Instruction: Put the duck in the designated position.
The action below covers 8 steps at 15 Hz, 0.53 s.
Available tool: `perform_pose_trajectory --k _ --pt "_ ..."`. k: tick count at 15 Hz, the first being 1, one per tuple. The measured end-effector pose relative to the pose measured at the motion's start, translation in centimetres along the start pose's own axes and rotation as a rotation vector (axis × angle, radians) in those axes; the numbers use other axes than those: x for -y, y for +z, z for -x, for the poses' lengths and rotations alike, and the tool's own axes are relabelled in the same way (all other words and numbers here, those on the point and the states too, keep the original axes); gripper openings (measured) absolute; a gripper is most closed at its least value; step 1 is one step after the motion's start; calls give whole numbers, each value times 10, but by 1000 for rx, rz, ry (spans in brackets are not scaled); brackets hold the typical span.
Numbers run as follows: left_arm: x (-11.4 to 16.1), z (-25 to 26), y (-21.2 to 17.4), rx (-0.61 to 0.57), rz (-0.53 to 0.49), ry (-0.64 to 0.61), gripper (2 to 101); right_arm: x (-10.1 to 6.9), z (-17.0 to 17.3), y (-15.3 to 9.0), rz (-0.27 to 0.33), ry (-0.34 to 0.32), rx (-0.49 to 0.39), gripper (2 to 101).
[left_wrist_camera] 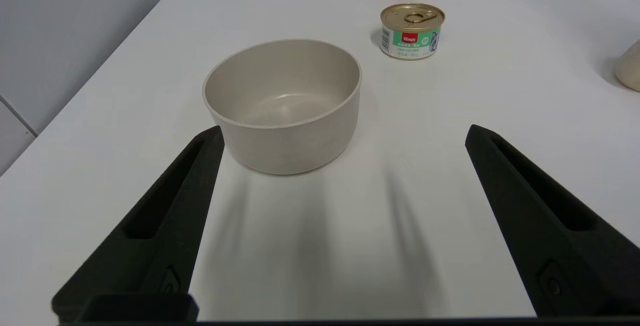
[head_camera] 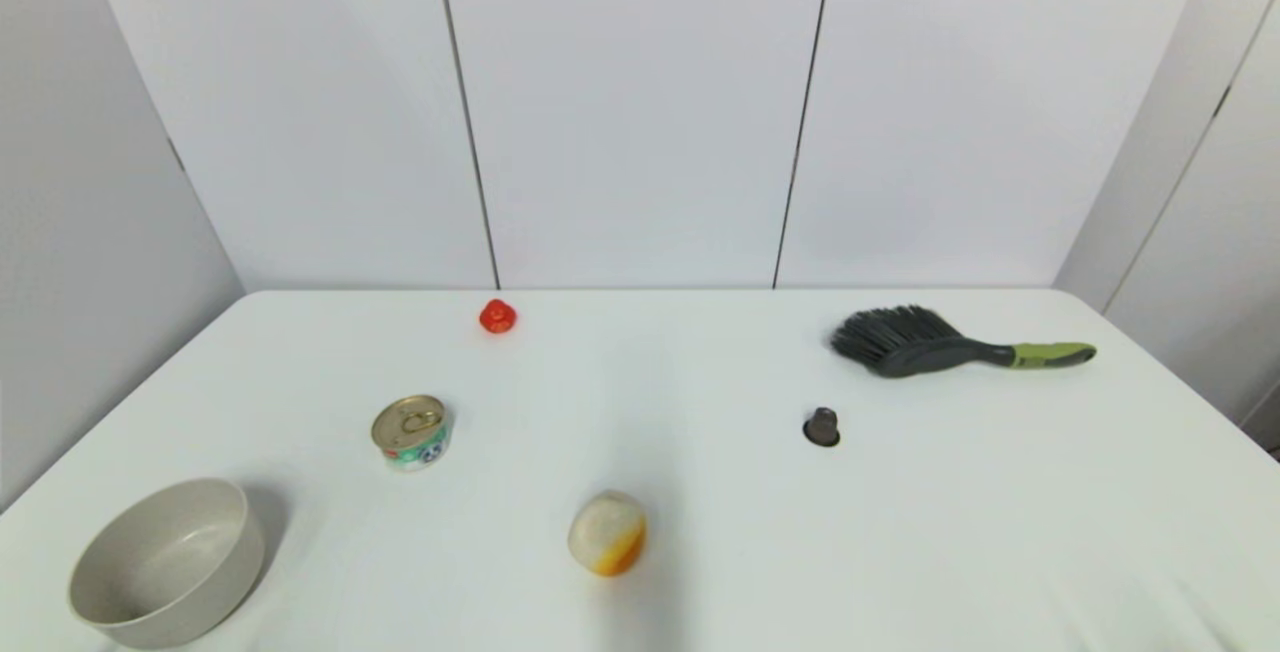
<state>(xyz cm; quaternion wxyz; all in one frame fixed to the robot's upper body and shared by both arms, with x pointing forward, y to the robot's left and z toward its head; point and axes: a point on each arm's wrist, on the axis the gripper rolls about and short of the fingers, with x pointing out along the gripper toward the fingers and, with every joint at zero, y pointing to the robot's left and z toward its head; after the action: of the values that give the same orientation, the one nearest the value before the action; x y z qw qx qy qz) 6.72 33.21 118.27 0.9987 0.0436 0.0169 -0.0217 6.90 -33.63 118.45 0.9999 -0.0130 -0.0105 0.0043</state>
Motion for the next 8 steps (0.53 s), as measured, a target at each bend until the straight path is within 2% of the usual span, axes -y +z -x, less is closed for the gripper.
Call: perform_pose_trajectory --k 4,8 --pt "-1 -1 5 -19 27 9 979 0 0 0 0 0 0 980" --pt "-4 -3 47 -6 24 15 979 0 0 0 0 0 0 980"
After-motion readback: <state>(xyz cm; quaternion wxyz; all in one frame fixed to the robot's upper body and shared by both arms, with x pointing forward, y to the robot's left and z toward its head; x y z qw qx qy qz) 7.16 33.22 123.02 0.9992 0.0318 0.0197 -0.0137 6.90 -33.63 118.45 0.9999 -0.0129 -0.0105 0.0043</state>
